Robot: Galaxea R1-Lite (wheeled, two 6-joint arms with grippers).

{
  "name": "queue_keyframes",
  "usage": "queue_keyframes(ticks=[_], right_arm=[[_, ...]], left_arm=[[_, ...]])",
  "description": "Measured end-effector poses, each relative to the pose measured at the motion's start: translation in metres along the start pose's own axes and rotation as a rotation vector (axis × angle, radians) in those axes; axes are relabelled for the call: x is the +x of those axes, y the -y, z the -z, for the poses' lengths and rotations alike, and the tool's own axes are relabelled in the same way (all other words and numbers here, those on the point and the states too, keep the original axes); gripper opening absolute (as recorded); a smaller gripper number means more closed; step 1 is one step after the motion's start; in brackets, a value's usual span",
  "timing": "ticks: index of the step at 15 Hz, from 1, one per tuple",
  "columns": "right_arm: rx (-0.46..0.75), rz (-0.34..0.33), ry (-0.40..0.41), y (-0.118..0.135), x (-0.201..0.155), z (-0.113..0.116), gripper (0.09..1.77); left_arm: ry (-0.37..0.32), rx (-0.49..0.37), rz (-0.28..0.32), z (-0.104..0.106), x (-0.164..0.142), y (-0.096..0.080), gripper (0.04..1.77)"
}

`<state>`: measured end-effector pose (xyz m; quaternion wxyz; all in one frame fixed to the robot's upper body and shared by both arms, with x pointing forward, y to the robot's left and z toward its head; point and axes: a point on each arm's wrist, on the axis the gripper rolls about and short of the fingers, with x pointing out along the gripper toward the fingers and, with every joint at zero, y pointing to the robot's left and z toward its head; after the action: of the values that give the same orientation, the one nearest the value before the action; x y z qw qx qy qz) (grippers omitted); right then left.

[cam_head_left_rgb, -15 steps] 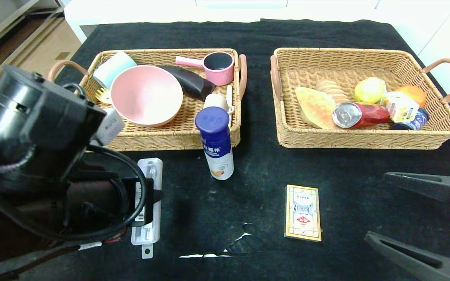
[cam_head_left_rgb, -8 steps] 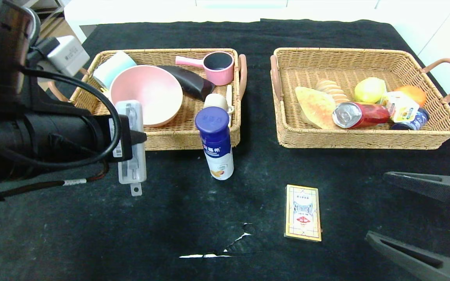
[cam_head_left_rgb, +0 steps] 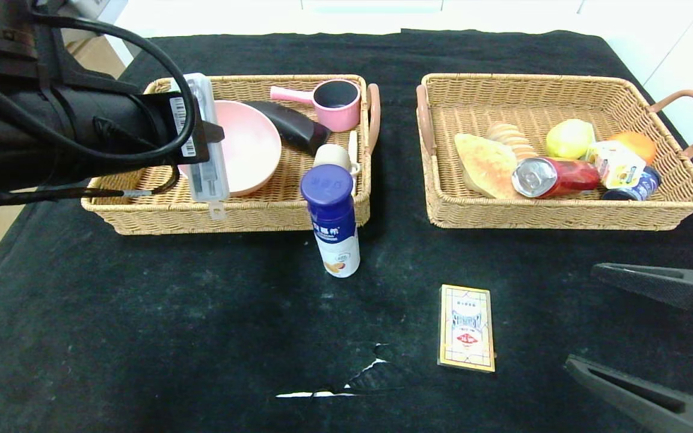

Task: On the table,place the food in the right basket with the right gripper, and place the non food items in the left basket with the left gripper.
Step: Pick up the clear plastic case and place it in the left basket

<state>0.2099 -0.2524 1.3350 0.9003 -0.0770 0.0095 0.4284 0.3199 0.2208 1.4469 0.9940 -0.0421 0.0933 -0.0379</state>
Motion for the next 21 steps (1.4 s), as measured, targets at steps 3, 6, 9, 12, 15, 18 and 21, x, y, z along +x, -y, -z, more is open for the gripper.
queue_keyframes(ticks=[3,6,9,12,15,18,21], right_arm=[[-0.003,0.001,0.003,0.0,0.0,0.0,1.71],[-0.004,0.002,0.006,0.0,-0.001,-0.001,1.71],[-0.004,0.002,0.007,0.0,-0.001,-0.001,1.71],[-0.004,0.002,0.007,0.0,-0.002,-0.001,1.71],[-0.005,0.002,0.01,0.0,-0.002,-0.001,1.71],[-0.006,0.003,0.013,-0.001,-0.003,-0.002,1.71],[-0.007,0.004,0.016,0.0,-0.003,-0.003,1.71]], left_arm=[[0.059,0.002,-0.028,-0.004,0.021,-0.003,0.63],[0.115,-0.01,-0.038,-0.008,0.04,0.001,0.63],[0.142,0.002,-0.052,-0.006,0.056,0.002,0.63],[0.131,0.01,-0.07,-0.003,0.067,0.0,0.63],[0.125,0.013,-0.076,-0.002,0.073,0.001,0.63],[0.119,0.014,-0.076,0.0,0.075,0.001,0.94],[0.119,0.015,-0.073,0.0,0.075,0.002,1.19]])
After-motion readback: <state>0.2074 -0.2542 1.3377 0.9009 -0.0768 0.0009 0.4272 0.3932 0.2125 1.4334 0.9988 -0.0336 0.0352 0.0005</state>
